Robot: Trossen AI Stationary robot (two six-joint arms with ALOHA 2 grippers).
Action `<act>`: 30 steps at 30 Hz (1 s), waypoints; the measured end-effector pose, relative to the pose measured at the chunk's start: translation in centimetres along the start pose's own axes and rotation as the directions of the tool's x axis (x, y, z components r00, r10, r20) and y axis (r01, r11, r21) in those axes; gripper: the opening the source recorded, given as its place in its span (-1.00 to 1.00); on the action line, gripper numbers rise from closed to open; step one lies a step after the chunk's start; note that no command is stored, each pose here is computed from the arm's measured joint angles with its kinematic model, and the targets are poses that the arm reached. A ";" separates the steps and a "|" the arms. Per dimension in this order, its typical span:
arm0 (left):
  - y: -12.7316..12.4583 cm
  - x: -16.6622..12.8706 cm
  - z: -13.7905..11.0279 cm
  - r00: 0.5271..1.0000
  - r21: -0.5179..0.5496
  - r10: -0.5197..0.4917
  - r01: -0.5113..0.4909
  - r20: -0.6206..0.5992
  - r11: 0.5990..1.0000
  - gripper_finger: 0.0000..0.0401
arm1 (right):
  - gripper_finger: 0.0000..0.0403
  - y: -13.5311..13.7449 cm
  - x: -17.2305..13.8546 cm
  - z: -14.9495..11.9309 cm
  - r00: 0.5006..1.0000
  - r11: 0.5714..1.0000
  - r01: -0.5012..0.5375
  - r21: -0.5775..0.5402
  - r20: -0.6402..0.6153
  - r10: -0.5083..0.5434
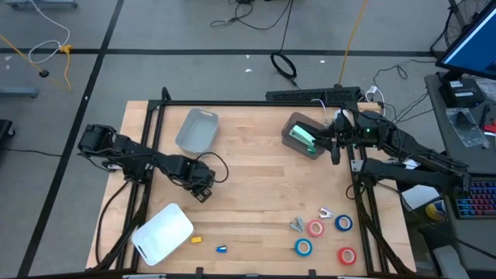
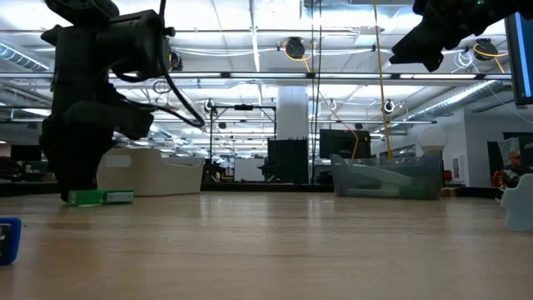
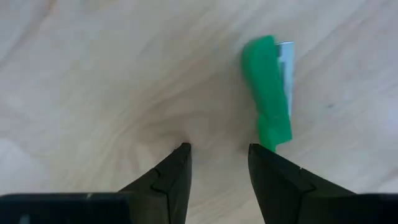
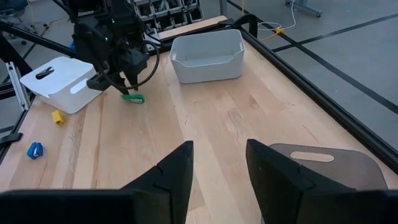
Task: Pick and place Stapler, Stapler remover, tape
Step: Put the dark green stapler into the black bin
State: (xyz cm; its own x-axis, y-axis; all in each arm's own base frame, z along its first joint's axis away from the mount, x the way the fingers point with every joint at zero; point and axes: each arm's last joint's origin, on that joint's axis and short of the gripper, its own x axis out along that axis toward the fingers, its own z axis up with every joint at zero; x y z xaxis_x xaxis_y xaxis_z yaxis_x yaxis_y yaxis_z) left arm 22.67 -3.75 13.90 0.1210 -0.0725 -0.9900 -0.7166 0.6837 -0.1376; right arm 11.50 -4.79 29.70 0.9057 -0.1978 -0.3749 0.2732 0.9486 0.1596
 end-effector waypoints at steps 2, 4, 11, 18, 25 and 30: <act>-0.2 0.0 0.1 1.000 -0.009 -0.023 0.023 0.002 1.000 -0.22 | -0.30 0.0 0.1 0.0 1.000 1.000 0.000 0.001 -0.004 0.000; -0.4 0.0 0.2 0.999 -0.024 -0.048 0.048 0.002 0.999 -0.22 | -0.30 0.0 0.2 0.0 1.000 1.000 0.001 0.001 -0.007 -0.001; -1.6 -0.1 0.8 0.982 -0.036 -0.179 0.182 0.058 0.983 -0.22 | -0.30 0.0 0.2 0.0 1.000 1.000 0.001 0.001 -0.008 -0.001; -1.6 -0.1 1.0 0.981 -0.046 -0.178 0.182 0.082 0.982 -0.22 | -0.30 0.0 0.2 0.0 1.000 1.000 0.001 0.001 -0.008 -0.001; -1.7 -0.2 1.0 0.978 -0.086 -0.188 0.196 0.091 0.977 -0.22 | -0.30 0.0 0.2 0.0 1.000 1.000 0.000 0.001 -0.008 0.000; -1.4 -1.0 0.5 0.980 -0.082 -0.182 0.189 0.085 0.979 -0.22 | -0.30 0.0 0.2 0.0 1.000 1.000 0.000 0.001 -0.009 0.000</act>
State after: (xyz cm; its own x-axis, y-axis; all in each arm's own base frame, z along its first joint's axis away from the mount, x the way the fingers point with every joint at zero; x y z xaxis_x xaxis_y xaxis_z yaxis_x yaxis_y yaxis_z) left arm 23.92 -4.29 15.13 0.3072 -0.1338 -0.9422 -0.7348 0.5958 -0.3242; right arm 11.66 -4.86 29.61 0.9030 -0.1955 -0.3826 0.2734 0.9484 0.1605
